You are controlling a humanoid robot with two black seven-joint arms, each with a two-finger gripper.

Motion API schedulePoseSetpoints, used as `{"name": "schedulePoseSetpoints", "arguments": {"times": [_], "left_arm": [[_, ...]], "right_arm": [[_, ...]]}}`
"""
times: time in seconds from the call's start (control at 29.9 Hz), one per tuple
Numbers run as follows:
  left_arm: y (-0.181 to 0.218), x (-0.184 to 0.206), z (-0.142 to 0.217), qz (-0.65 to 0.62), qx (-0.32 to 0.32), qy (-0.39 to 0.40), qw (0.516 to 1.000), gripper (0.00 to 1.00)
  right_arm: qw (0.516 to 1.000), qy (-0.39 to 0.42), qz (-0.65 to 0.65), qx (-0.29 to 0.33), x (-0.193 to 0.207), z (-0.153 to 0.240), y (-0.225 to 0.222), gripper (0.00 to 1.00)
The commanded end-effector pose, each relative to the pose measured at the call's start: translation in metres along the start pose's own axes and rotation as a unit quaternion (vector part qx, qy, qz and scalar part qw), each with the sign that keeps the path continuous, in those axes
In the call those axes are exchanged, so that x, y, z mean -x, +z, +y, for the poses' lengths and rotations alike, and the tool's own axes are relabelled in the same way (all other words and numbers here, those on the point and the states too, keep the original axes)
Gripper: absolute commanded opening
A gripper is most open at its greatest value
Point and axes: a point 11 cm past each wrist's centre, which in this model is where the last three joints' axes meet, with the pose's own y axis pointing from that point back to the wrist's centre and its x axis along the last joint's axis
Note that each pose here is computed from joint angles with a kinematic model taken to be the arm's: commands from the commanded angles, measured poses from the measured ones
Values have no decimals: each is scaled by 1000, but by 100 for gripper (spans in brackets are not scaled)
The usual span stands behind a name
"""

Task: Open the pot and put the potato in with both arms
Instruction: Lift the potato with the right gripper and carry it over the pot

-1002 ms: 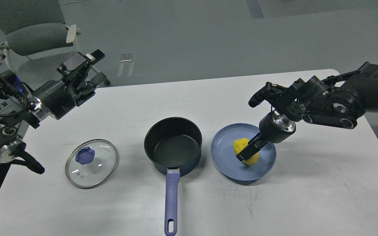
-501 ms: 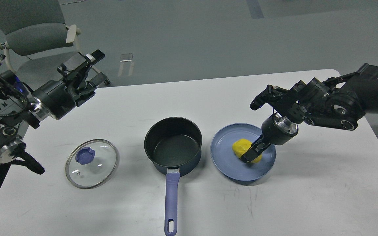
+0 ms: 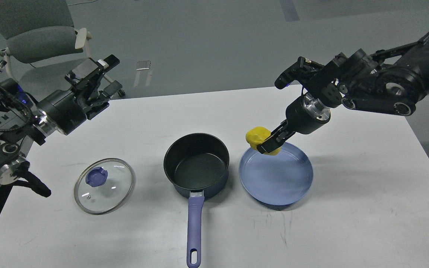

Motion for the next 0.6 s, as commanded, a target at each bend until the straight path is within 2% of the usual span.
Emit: {"name": "schedulePoseSetpoints", "arguments": {"times": [0.0,0.17,0.37,0.57], "left_arm": [[0,0,0,1,1,0,1000,97],[0,0,0,1,1,0,1000,97],[3,0,-1,1,6,1,1000,97],[4,-1,0,0,6,2,1000,97]], "right_arm": [[1000,5,25,-15,-19,-8,-23,36],[998,19,34,-53,-36,-41,-58,36],[996,20,45,-72,-44,-70,-82,37],[998,33,19,-49,-36,-78,-55,38]]}}
